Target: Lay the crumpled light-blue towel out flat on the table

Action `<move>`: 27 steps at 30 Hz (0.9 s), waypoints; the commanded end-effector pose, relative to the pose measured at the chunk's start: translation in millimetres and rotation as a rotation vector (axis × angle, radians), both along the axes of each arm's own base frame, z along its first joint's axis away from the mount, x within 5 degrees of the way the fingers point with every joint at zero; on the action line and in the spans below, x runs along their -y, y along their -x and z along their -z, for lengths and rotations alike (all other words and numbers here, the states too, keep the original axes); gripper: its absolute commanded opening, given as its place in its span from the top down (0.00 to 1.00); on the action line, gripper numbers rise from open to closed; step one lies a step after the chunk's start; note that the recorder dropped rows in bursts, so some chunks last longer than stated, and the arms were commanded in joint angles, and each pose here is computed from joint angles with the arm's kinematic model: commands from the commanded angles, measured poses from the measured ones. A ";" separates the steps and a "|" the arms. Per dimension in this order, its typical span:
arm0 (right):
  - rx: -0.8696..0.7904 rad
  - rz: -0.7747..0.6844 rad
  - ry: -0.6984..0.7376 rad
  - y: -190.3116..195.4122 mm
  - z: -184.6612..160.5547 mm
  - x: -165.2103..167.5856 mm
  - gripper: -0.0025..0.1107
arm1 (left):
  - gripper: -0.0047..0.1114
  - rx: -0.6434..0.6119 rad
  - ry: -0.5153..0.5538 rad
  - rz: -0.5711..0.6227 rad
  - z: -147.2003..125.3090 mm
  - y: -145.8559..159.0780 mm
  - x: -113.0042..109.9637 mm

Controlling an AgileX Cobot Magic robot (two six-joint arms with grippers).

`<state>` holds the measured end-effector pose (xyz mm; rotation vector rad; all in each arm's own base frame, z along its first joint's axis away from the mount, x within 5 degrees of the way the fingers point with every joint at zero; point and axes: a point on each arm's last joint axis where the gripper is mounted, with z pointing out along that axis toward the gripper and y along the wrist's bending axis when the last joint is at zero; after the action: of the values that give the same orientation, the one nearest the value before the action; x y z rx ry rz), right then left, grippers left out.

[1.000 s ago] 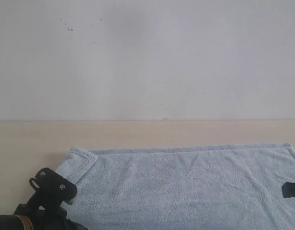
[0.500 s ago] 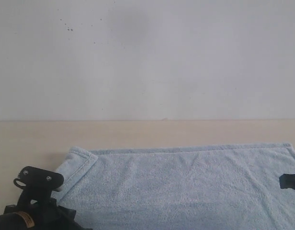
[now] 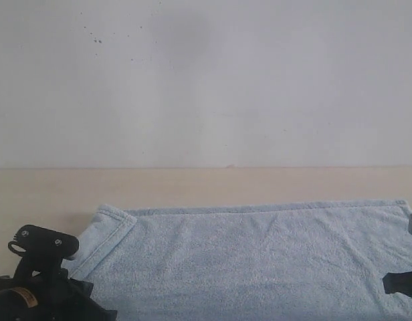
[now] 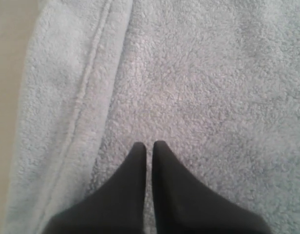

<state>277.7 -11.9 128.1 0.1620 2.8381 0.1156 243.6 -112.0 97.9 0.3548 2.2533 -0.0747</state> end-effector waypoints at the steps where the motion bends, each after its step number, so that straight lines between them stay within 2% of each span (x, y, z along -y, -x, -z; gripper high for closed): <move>1: 0.002 -0.006 0.003 0.9 0.8 0.1 0.98 | 0.92 0.064 -0.031 0.009 -3.4 -2.9 -2.0; 7: 0.008 -0.004 0.004 0.4 0.7 0.2 0.98 | 0.92 0.082 -0.124 0.136 -2.5 -1.8 1.3; 12: 0.010 0.002 0.001 0.2 0.6 0.1 0.98 | 0.92 0.085 -0.273 0.209 5.8 -2.2 -2.0; 14: 0.011 0.006 -0.002 0.2 0.6 0.0 0.98 | 0.92 0.072 -0.309 0.188 12.5 -2.7 -5.4; 20: 0.014 0.032 -0.021 -0.3 0.3 -1.0 0.98 | 0.92 0.046 -0.328 0.180 23.0 -2.1 -7.2; 24: 0.014 0.033 -0.023 -0.3 0.3 -1.0 0.98 | 0.92 0.053 -0.323 0.096 21.5 -3.7 -12.2; 27: 0.012 0.022 -0.020 -0.1 0.4 -1.1 0.98 | 0.92 0.067 -0.361 0.046 19.9 -5.1 -17.7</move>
<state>279.0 -10.7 128.6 0.2150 2.8210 0.1433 248.6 -100.9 77.4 0.6401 2.1909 0.2491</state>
